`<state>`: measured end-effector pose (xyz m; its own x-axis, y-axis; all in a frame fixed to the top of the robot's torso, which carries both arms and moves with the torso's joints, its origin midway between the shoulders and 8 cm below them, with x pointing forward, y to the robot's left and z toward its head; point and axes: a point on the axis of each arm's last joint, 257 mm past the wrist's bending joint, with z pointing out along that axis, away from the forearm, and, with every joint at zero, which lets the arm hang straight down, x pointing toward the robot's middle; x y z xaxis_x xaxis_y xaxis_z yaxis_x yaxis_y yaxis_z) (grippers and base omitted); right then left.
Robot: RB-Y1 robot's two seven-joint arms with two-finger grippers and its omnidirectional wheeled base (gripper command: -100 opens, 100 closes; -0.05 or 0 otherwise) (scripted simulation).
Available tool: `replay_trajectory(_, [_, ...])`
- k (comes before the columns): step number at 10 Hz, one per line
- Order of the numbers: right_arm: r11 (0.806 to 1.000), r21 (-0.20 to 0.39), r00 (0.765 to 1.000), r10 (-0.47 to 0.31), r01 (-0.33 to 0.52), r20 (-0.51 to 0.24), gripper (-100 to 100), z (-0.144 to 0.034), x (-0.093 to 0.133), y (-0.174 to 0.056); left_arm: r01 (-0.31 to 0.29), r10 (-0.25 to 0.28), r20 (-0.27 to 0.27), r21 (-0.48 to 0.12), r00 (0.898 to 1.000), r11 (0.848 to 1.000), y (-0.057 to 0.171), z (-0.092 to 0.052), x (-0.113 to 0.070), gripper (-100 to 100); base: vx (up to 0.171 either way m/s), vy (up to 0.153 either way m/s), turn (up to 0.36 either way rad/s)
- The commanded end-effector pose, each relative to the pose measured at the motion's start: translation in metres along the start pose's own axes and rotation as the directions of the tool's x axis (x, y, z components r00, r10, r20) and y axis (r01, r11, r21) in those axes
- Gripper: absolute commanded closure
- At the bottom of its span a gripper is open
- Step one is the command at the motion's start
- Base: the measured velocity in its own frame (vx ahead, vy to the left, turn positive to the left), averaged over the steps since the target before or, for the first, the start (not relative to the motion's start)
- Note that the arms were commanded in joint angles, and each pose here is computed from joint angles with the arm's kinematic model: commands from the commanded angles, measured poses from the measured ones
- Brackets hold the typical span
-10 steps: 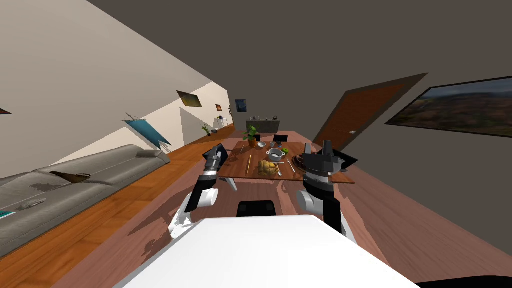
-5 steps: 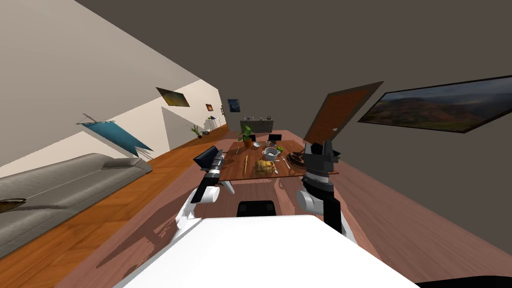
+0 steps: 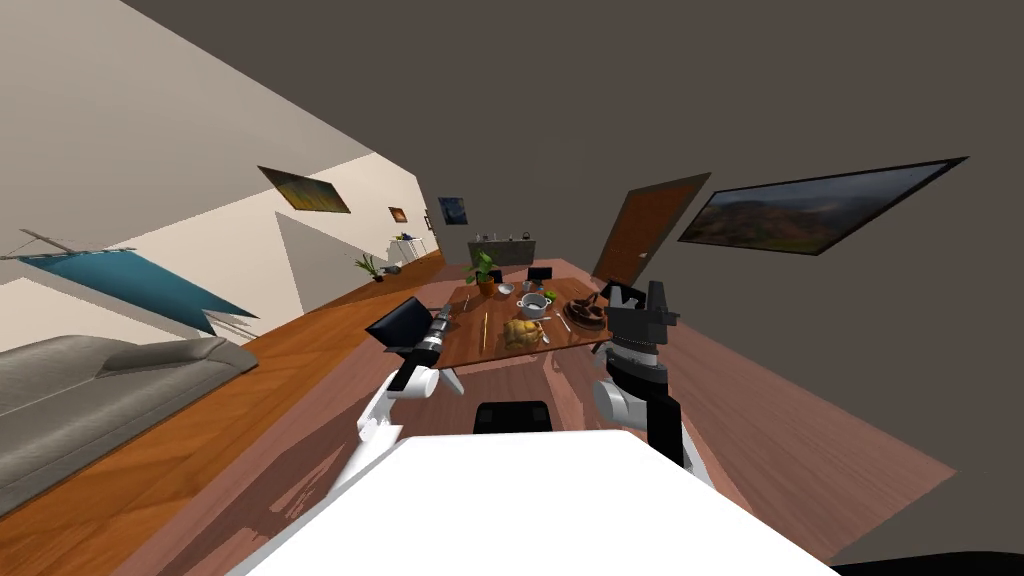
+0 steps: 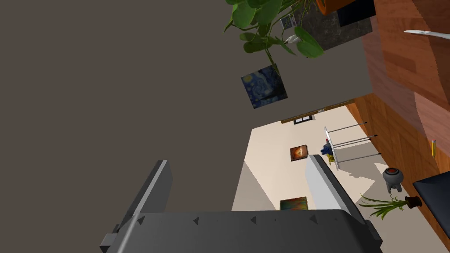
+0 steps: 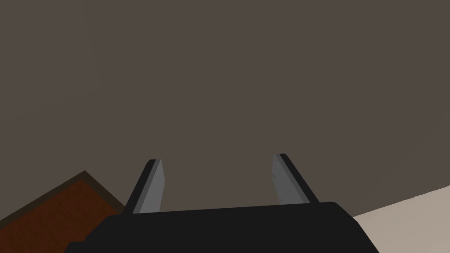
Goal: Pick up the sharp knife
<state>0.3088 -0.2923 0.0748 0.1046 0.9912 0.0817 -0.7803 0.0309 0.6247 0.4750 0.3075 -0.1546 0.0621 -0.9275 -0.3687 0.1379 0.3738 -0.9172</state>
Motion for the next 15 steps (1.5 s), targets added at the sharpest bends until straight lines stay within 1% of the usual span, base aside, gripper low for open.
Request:
replay_trajectory(1, [1.000,0.000,1.000,0.000,0.000,0.000,0,0.000,0.000,0.000,-0.014,0.013,-0.018,-0.046,1.000,0.999,0.017,0.002,0.006,-100,0.000,0.025,-0.149])
replay_trajectory(2, [1.000,0.000,1.000,0.000,0.000,0.000,0,0.000,0.000,0.000,-0.039,0.036,-0.043,-0.085,0.998,0.996,0.031,0.007,0.009,-100,-0.007,0.023,-0.313])
replay_trajectory(3, [1.000,0.000,1.000,0.000,0.000,0.000,0,0.000,0.000,0.000,-0.040,0.035,-0.050,-0.114,0.998,0.993,0.042,0.006,0.011,-100,-0.008,0.028,-0.122])
replay_trajectory(4, [1.000,0.000,1.000,0.000,0.000,0.000,0,0.000,0.000,0.000,-0.068,0.057,-0.077,-0.149,0.995,0.987,0.055,0.011,0.013,-100,-0.008,0.025,-0.244])
replay_trajectory(5, [1.000,0.000,1.000,0.000,0.000,0.000,0,0.000,0.000,0.000,-0.070,0.055,-0.085,-0.181,0.995,0.981,0.068,0.008,0.015,-100,-0.006,0.026,-0.155])
replay_trajectory(6, [1.000,0.000,1.000,0.000,0.000,0.000,0,0.000,0.000,0.000,-0.099,0.077,-0.113,-0.213,0.991,0.972,0.080,0.013,0.017,-100,-0.006,0.022,-0.314])
replay_trajectory(7, [1.000,0.000,1.000,0.000,0.000,0.000,0,0.000,0.000,0.000,-0.102,0.074,-0.122,-0.248,0.990,0.963,0.094,0.010,0.018,-100,-0.006,0.026,-0.136])
replay_trajectory(8, [1.000,0.000,1.000,0.000,0.000,0.000,0,0.000,0.000,0.000,-0.102,0.074,-0.122,-0.248,0.990,0.963,0.094,0.010,0.018,-100,-0.003,0.011,0.070])
replay_trajectory(9, [1.000,0.000,1.000,0.000,0.000,0.000,0,0.000,0.000,0.000,-0.135,0.092,-0.154,-0.295,0.984,0.946,0.115,0.011,0.019,-100,-0.006,0.006,-0.298])
replay_trajectory(10, [1.000,0.000,1.000,0.000,0.000,0.000,0,0.000,0.000,0.000,-0.137,0.090,-0.162,-0.312,0.983,0.940,0.120,0.009,0.021,-100,-0.008,0.023,-0.176])
replay_trajectory(11, [1.000,0.000,1.000,0.000,0.000,0.000,0,0.000,0.000,0.000,-0.170,0.107,-0.192,-0.349,0.975,0.922,0.137,0.010,0.020,-100,-0.009,0.023,-0.270])
replay_trajectory(12, [1.000,0.000,1.000,0.000,0.000,0.000,0,0.000,0.000,0.000,-0.174,0.102,-0.203,-0.374,0.974,0.911,0.145,0.007,0.022,-100,-0.012,0.027,-0.121])
replay_trajectory(13, [1.000,0.000,1.000,0.000,0.000,0.000,0,0.000,0.000,0.000,-0.207,0.117,-0.235,-0.405,0.965,0.890,0.161,0.008,0.021,-100,-0.010,0.027,-0.216])
replay_trajectory(14, [1.000,0.000,1.000,0.000,0.000,0.000,0,0.000,0.000,0.000,-0.211,0.111,-0.244,-0.429,0.963,0.878,0.169,0.003,0.022,-100,-0.005,0.026,-0.162])
replay_trajectory(15, [1.000,0.000,1.000,0.000,0.000,0.000,0,0.000,0.000,0.000,-0.244,0.124,-0.275,-0.462,0.953,0.852,0.187,0.002,0.019,-100,-0.007,0.022,-0.270])
